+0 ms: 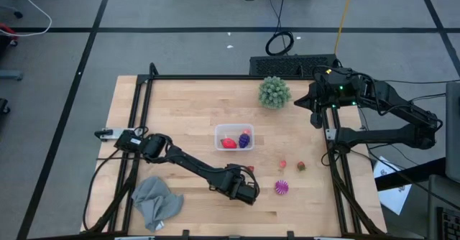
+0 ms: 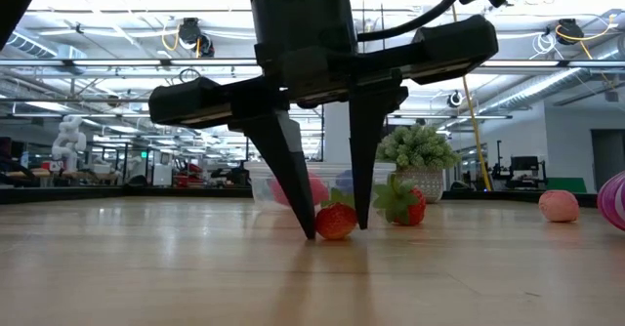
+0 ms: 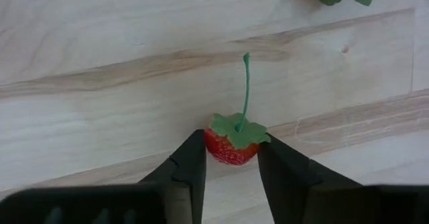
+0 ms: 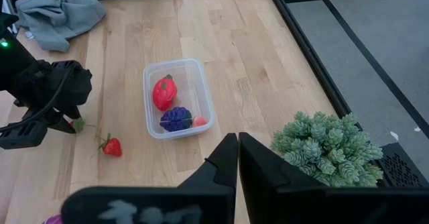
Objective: Pick and placing Produce into tupperware
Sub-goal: Put the left red strawberry into the transparent bin
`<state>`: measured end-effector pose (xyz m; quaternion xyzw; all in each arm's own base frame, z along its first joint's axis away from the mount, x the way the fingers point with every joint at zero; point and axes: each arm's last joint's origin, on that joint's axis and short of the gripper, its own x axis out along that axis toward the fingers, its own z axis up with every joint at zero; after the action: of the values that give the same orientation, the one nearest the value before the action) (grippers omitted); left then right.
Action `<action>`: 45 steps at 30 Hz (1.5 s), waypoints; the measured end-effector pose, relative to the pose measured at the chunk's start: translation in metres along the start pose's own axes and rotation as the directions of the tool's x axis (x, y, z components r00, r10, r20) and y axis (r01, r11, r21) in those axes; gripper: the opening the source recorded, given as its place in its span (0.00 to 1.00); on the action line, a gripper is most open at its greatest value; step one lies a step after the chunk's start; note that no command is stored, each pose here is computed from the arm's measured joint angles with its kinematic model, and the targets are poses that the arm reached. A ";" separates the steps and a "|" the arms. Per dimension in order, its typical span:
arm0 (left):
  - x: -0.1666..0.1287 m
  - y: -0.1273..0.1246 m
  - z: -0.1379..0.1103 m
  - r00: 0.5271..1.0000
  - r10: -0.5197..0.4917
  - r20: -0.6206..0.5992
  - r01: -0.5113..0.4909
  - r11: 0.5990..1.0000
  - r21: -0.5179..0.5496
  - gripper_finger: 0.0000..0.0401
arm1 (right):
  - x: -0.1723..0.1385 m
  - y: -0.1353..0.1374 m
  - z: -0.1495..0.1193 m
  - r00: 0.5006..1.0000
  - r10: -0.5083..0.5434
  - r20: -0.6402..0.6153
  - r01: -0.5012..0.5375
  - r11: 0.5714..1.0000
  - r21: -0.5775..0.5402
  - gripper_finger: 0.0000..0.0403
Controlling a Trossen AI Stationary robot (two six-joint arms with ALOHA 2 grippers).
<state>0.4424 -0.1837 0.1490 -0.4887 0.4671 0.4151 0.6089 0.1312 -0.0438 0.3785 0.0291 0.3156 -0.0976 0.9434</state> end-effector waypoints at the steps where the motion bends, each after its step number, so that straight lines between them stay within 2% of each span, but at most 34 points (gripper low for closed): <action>1: -0.001 0.000 0.000 1.000 -0.001 0.000 0.001 1.000 -0.001 0.28 | 0.000 0.000 0.000 1.000 0.000 0.000 0.000 1.000 0.000 0.01; 16: -0.014 0.000 0.004 1.000 -0.017 0.006 0.017 1.000 -0.005 0.29 | 0.000 0.000 0.000 1.000 0.000 0.000 0.000 1.000 0.000 0.01; 25: -0.051 0.003 0.016 0.996 -0.050 0.076 0.050 0.999 0.000 0.29 | 0.000 0.000 0.000 1.000 0.000 0.000 0.000 1.000 0.000 0.01; 35: -0.074 -0.001 0.069 0.986 -0.074 0.147 0.071 0.997 0.029 0.29 | 0.000 0.000 0.000 1.000 0.000 0.000 0.000 1.000 0.000 0.01; 45: -0.079 0.002 0.125 0.991 -0.039 0.128 0.037 0.999 0.023 0.29 | 0.000 0.000 0.000 1.000 0.000 0.000 0.000 1.000 0.000 0.01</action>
<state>0.4436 -0.0645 0.2367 -0.4634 0.4218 0.4290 0.6506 0.1313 -0.0439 0.3785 0.0291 0.3156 -0.0977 0.9434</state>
